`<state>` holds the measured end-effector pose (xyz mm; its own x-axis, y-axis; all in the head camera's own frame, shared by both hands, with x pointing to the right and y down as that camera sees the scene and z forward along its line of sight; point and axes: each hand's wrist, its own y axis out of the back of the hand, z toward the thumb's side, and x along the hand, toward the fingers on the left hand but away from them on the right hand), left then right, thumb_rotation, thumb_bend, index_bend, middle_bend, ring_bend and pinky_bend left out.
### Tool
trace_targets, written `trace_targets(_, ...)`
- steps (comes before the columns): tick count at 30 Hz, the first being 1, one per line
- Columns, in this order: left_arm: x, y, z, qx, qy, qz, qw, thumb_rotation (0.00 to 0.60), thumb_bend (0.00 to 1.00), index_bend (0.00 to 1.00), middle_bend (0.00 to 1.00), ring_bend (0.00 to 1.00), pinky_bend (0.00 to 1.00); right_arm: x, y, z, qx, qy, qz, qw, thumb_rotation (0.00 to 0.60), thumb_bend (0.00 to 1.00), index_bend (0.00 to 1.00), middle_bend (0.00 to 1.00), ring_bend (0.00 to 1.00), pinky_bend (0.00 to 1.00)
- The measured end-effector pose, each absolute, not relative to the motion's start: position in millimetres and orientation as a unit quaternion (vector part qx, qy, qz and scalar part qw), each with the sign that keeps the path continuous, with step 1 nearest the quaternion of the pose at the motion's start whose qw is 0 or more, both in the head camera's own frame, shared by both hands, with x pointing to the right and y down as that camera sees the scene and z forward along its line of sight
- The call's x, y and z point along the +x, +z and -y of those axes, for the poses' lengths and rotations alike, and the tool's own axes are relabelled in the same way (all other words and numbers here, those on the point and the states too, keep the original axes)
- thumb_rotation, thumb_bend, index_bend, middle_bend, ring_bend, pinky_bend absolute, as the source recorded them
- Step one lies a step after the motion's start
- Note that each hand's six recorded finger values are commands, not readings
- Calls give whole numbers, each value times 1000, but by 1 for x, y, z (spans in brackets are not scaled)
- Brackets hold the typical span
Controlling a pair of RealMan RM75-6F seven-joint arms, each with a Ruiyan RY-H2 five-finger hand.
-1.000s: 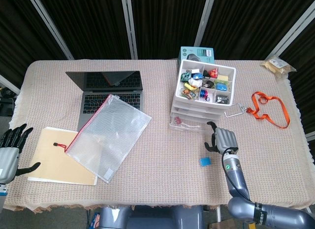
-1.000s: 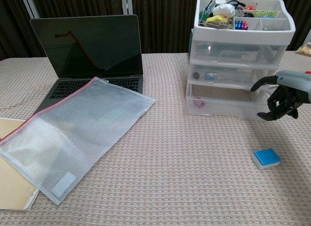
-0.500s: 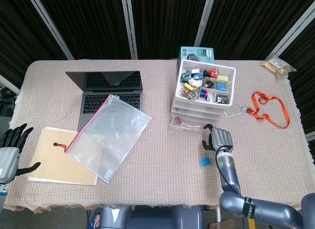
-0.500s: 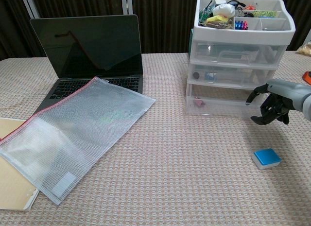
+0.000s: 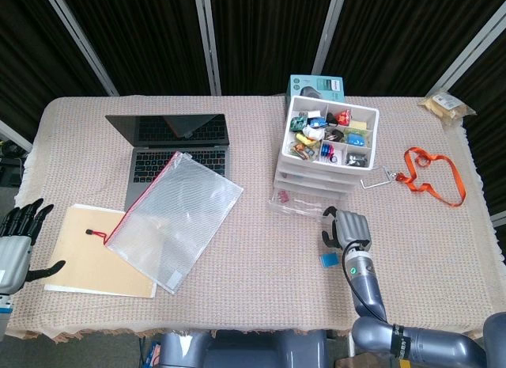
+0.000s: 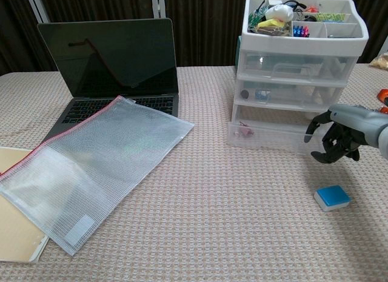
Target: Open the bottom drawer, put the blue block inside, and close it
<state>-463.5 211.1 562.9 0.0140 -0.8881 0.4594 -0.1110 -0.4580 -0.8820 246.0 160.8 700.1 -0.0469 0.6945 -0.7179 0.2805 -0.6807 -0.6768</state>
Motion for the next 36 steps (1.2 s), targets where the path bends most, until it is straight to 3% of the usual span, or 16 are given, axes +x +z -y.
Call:
trace_targets(7, -464, 563, -211, -626, -581, -398, 335, 600, 153, 77, 0, 0, 0, 246, 698, -168, -676, 621, 364, 160, 600, 248, 141, 742, 755, 667)
trace_targets(11, -463, 563, -210, -626, -580, -399, 334, 600, 153, 77, 0, 0, 0, 245, 692, -168, -681, 613, 366, 161, 600, 218, 106, 743, 755, 667)
trace_targets(22, -464, 563, -211, -626, -581, -399, 333, 600, 153, 77, 0, 0, 0, 242, 659, -185, -695, 598, 352, 189, 600, 159, 138, 742, 755, 667)
trace_targets(27, -464, 562, -211, -626, -581, -399, 335, 600, 154, 77, 0, 0, 0, 240, 641, -206, -705, 597, 317, 217, 600, 142, 221, 742, 755, 667)
trace_targets(36, -464, 562, -211, -627, -579, -401, 334, 600, 153, 77, 0, 0, 0, 251, 652, -226, -693, 616, 270, 260, 600, 142, 290, 743, 755, 667)
